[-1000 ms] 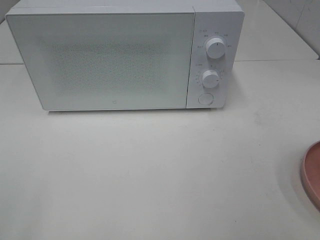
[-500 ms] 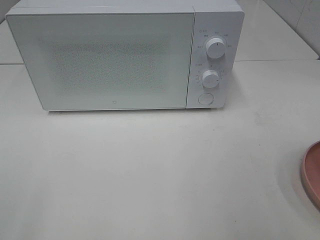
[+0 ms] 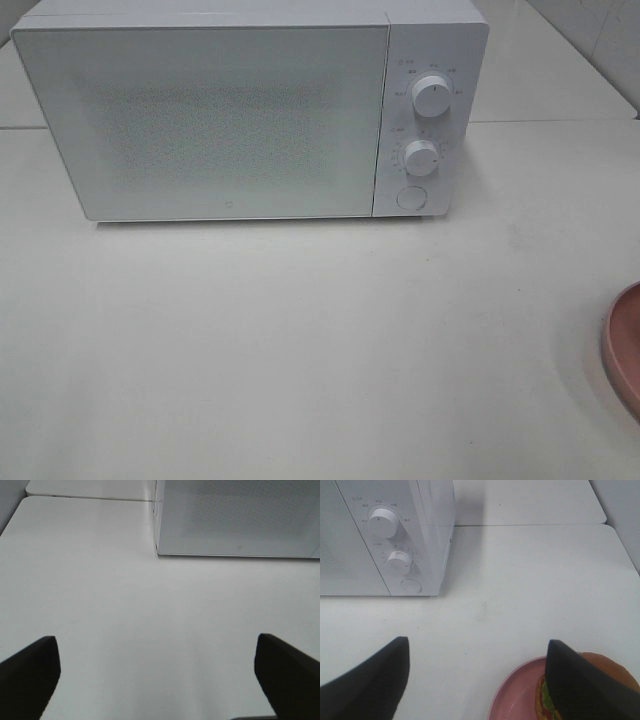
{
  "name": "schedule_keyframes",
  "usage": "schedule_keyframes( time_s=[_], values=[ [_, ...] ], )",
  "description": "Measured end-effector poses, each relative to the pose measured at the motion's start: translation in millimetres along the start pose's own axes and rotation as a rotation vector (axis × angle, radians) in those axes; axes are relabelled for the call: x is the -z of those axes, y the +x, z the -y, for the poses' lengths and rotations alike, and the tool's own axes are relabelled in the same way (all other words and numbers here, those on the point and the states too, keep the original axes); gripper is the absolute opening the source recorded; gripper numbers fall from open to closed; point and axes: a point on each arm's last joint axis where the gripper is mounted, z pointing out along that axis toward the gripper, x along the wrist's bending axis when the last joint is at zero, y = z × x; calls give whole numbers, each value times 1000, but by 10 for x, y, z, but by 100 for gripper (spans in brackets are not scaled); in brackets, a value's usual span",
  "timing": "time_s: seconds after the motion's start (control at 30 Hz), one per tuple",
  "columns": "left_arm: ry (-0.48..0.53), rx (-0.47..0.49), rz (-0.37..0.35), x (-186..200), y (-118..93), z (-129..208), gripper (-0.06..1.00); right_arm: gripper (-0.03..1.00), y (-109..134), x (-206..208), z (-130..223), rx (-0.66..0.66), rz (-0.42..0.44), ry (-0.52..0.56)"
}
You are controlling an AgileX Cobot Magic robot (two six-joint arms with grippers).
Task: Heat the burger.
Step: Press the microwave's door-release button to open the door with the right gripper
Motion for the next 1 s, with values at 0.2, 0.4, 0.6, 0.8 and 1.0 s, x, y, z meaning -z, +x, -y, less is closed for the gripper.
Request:
schedule_keyframes(
  time_s=[0.2, 0.4, 0.6, 0.8, 1.0],
  values=[
    [0, 0, 0, 0, 0, 0, 97, 75, -8, -163, -58, -3, 5, 10],
    [0, 0, 0, 0, 0, 0, 97, 75, -21, -401, -120, -8, 13, 20],
    [0, 0, 0, 0, 0, 0, 97, 75, -36, -619, -163, -5, 22, 18],
    [0, 0, 0, 0, 0, 0, 97, 75, -59, -827, -212, 34, 38, -15],
    [0, 0, 0, 0, 0, 0, 97, 75, -73, -980, -180, 40, 40, -106]
  ],
)
